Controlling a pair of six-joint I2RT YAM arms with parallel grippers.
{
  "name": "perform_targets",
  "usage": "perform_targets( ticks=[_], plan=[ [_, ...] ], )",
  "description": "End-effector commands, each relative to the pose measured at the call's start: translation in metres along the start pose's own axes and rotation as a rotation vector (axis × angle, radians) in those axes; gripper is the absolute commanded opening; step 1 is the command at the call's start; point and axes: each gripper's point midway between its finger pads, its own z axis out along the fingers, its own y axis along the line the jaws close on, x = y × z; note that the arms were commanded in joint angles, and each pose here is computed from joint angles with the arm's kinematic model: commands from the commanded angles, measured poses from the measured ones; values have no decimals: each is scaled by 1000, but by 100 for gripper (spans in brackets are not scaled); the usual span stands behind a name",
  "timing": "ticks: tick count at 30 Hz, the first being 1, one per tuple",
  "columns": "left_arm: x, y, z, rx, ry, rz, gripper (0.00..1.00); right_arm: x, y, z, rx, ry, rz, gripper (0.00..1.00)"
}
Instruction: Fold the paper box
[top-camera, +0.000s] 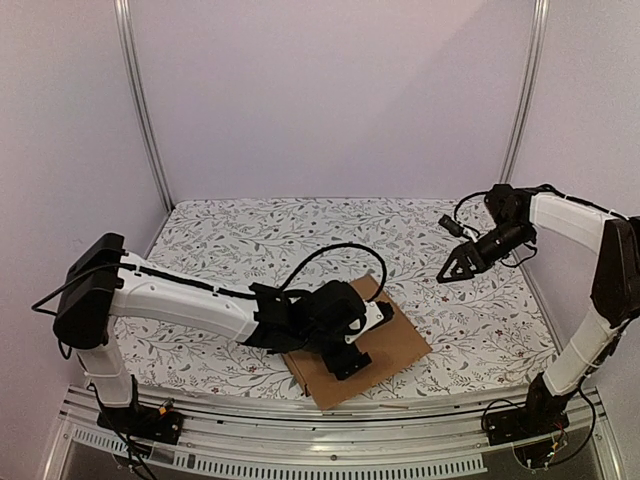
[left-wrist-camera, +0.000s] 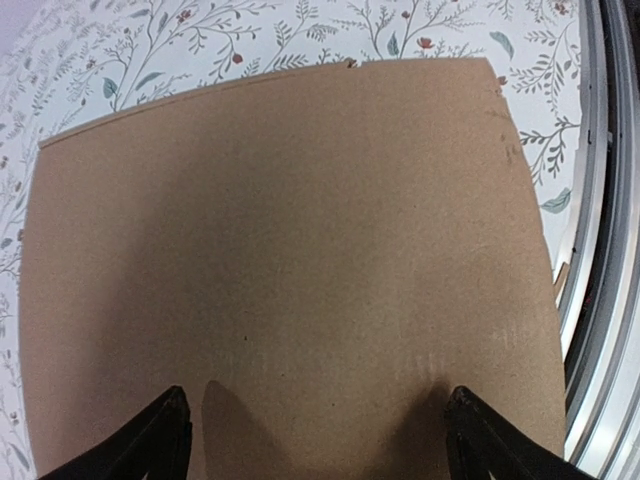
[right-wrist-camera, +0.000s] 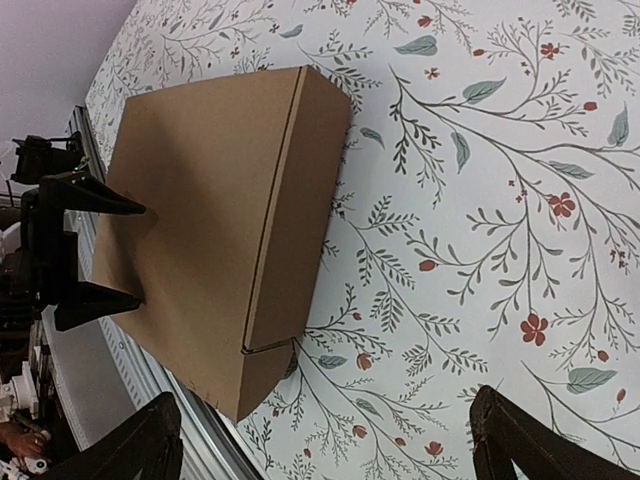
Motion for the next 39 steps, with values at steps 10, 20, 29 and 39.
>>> perform_targets(
  ticks=[10,20,29,39],
  plan=[
    [20,-7,9,19,12,17,87,18,25,99,33,306,-193,99],
    [23,1,3,-7,18,90,87,40,7,127,26,404,-77,91],
    [-12,54,-78,-227,-192,-16,89,44,23,129,-78,420,-39,72],
    [62,99,-147,-401,-239,-580,88,8,35,61,16,239,-164,99]
  ],
)
